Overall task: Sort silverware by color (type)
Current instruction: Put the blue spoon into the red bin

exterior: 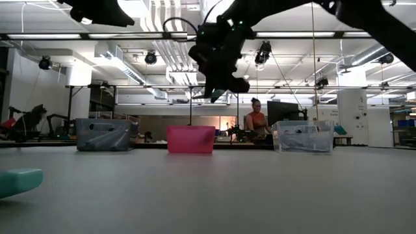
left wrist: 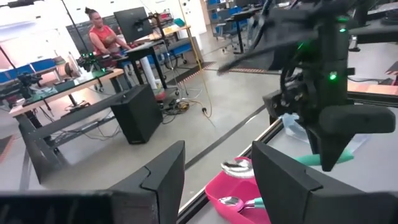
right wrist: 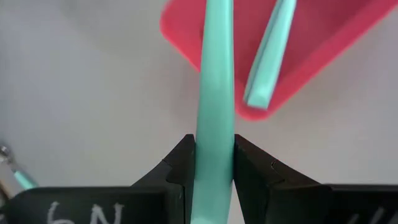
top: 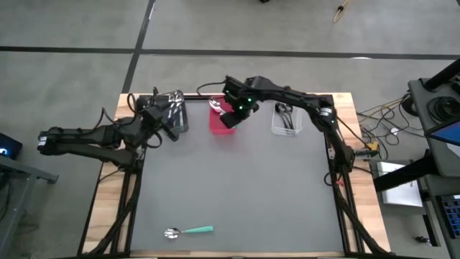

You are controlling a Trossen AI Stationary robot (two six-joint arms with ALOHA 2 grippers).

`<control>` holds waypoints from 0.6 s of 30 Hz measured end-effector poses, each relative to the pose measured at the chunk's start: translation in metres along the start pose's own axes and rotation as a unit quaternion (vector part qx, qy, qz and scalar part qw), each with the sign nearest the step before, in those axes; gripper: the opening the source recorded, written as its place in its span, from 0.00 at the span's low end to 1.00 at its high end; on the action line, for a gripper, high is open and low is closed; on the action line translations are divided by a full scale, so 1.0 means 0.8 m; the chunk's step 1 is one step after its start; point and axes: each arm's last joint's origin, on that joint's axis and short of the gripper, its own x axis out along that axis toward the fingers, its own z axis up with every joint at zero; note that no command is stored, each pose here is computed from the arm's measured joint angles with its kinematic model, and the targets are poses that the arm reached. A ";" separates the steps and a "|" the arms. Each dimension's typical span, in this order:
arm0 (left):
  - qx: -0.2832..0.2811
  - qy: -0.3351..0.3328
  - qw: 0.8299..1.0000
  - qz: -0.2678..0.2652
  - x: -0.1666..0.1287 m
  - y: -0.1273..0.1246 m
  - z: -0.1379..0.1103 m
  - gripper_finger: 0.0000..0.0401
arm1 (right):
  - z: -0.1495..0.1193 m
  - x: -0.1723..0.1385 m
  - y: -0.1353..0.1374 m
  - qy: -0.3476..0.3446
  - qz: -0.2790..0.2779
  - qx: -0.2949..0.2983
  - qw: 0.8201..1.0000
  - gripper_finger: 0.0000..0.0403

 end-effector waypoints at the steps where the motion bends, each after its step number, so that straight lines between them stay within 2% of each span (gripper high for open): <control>1: 0.000 0.000 1.000 0.000 -0.001 0.001 0.000 0.41 | 0.002 0.003 -0.002 0.014 0.004 0.007 1.000 0.18; 9: 0.003 0.012 1.000 -0.001 -0.002 0.001 -0.004 0.41 | 0.014 0.029 -0.021 0.107 0.031 0.067 0.992 0.18; 18: 0.005 0.015 1.000 -0.002 -0.001 0.001 -0.005 0.41 | 0.023 0.055 -0.048 0.144 0.031 0.121 0.982 0.18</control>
